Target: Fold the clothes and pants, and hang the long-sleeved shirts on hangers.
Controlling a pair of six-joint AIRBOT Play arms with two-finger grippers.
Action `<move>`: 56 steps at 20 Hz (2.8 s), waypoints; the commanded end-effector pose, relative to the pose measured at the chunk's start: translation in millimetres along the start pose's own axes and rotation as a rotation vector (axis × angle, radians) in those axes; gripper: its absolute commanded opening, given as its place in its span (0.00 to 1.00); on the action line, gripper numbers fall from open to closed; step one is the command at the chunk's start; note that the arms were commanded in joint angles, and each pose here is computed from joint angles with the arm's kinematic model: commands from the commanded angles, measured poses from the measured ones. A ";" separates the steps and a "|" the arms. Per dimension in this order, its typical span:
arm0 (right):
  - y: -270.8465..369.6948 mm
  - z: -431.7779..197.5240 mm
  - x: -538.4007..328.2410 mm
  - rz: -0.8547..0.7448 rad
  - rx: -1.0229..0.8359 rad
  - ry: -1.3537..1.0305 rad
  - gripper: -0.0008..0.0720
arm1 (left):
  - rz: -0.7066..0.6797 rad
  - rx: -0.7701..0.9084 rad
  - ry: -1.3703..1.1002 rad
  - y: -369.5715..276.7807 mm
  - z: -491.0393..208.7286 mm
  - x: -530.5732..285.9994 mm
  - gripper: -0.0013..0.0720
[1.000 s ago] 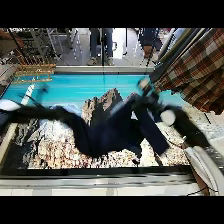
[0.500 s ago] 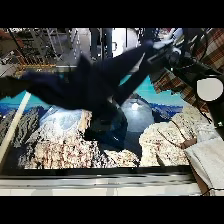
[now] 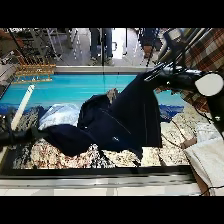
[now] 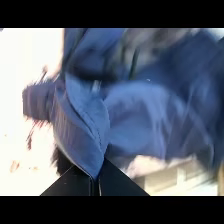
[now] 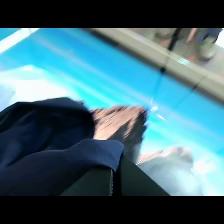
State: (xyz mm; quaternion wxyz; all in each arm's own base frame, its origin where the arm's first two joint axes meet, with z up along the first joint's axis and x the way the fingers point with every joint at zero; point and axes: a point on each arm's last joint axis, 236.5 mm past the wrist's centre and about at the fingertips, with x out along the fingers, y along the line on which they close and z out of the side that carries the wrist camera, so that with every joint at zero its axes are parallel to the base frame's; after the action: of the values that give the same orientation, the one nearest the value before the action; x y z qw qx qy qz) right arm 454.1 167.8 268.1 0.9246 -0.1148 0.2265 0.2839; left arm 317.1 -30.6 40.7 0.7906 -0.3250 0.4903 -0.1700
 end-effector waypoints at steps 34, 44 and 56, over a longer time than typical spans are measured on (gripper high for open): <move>38.7 -426.3 -102.6 0.137 1.069 1.019 0.79 | 0.134 0.655 0.615 -62.5 43.9 207.1 0.95; 44.4 -457.2 -94.9 0.221 1.059 1.113 0.79 | -0.040 0.744 0.658 -67.1 22.7 240.4 0.94; 78.0 -469.6 -48.9 0.390 1.050 1.133 0.06 | -0.150 0.731 0.800 -76.1 -18.5 241.2 0.08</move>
State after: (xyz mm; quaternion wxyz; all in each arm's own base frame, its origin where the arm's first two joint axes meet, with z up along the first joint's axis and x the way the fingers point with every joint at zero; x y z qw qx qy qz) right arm 195.7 39.7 -111.7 0.5244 0.2455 0.7918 0.1946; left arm 423.0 -228.8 -75.1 0.6017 0.0289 0.6355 -0.4829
